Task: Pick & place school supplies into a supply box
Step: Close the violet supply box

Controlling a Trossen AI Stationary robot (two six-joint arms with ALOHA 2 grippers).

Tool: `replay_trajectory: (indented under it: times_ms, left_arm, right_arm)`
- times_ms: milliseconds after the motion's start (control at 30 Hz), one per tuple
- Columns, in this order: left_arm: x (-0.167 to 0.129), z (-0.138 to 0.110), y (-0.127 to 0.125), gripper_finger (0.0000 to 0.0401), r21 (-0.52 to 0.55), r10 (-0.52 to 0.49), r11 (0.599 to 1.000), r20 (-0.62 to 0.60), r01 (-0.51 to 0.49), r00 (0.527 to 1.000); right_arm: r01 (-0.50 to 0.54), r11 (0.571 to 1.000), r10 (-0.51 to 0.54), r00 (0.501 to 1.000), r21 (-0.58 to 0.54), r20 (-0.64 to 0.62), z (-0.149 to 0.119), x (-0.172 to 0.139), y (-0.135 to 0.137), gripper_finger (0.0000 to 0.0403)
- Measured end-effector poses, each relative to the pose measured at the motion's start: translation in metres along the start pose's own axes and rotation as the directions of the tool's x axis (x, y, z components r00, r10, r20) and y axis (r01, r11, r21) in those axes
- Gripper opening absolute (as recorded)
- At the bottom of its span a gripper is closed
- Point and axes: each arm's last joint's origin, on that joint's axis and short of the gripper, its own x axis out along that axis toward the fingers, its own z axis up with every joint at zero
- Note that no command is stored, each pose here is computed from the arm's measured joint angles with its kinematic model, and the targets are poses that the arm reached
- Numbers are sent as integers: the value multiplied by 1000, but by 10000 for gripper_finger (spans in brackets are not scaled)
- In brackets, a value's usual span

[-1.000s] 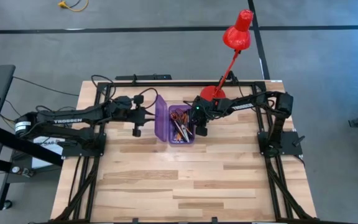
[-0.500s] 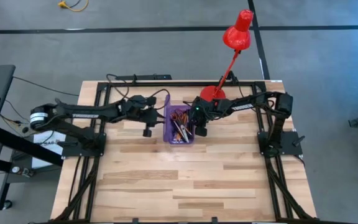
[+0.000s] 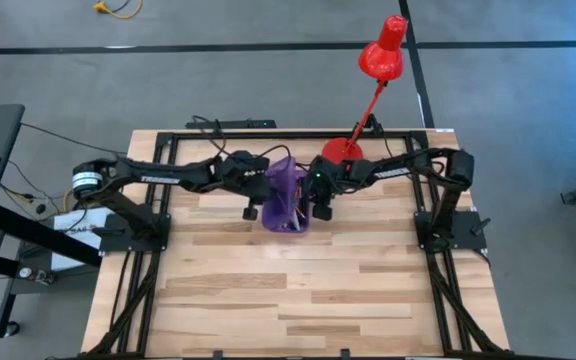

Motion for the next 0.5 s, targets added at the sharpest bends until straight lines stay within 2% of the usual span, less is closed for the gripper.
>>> replay_trajectory:
  times_ms: [233,500]
  left_arm:
    - [14,-9,-2,73,-32,-56,998,-19,55,998]
    - [15,-10,-2,73,-54,-65,996,-17,64,998]
  right_arm:
    - [25,1000,-25,999,4,49,8,-18,0,82]
    - [152,986,-155,987,73,36,10,-59,1,82]
